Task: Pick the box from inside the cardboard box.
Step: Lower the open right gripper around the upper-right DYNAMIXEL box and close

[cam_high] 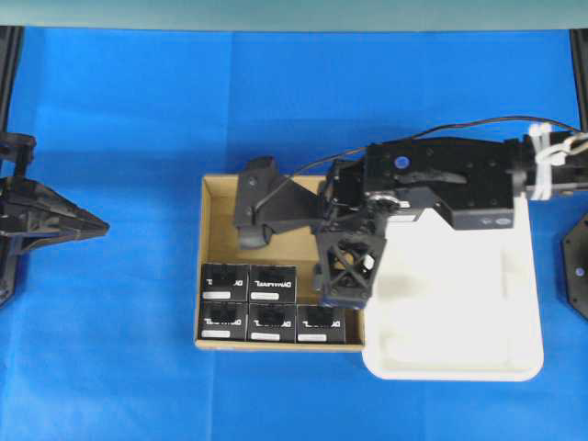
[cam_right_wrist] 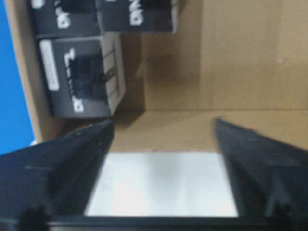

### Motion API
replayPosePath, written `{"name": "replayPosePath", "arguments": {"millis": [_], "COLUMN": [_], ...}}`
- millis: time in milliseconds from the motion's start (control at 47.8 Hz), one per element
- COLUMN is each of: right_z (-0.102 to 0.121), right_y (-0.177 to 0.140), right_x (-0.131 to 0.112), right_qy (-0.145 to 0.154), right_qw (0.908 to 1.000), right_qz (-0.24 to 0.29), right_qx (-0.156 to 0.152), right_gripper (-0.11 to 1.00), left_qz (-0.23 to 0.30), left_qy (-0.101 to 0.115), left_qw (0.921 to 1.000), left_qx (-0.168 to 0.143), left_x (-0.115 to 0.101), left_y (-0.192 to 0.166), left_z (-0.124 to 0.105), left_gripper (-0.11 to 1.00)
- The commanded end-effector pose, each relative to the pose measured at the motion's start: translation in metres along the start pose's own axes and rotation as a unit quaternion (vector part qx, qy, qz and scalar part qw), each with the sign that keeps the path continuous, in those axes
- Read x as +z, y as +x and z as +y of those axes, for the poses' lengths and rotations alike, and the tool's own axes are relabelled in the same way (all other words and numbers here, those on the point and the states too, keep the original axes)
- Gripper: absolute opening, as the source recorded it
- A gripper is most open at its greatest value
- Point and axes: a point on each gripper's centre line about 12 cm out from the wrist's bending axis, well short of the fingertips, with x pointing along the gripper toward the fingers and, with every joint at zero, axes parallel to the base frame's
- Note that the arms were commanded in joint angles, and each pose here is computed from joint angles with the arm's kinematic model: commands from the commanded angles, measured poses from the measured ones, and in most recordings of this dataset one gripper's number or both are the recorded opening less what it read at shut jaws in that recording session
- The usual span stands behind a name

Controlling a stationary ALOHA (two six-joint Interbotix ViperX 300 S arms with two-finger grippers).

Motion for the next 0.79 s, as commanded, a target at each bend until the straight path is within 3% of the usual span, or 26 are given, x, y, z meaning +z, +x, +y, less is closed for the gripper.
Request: {"name": "replayPosePath", "arguments": {"millis": [0,167,314,774], "right_z": [-0.004,-0.008,-0.009,-0.007], "right_y": [-0.001,0.003,0.016,0.045], "right_x": [0.008,0.015,0.020,0.035], "right_qy": [0.003,0.011,0.029,0.024], "right_qw": [0.9999,0.9999,0.9992,0.9986], "right_qz": [-0.013,-0.014,-0.012,-0.028], "right_qx": [0.000,0.001,0.024,0.039], "right_gripper": [0.98,0.99,0.99,0.99], "left_qz": [-0.012,-0.010,-0.009,-0.006], "left_qy": [0.001,0.000,-0.001,-0.002], "left_qw": [0.9999,0.9999,1.0000,1.0000], "left_qx": [0.000,0.000,0.001,0.001], "left_x": [0.011,0.010,0.010,0.009], "left_y": [-0.003,-0.003,-0.002,-0.001], "left_z": [-0.001,-0.001,0.000,0.000], "left_gripper": [-0.06,-0.06,-0.06,-0.06]}}
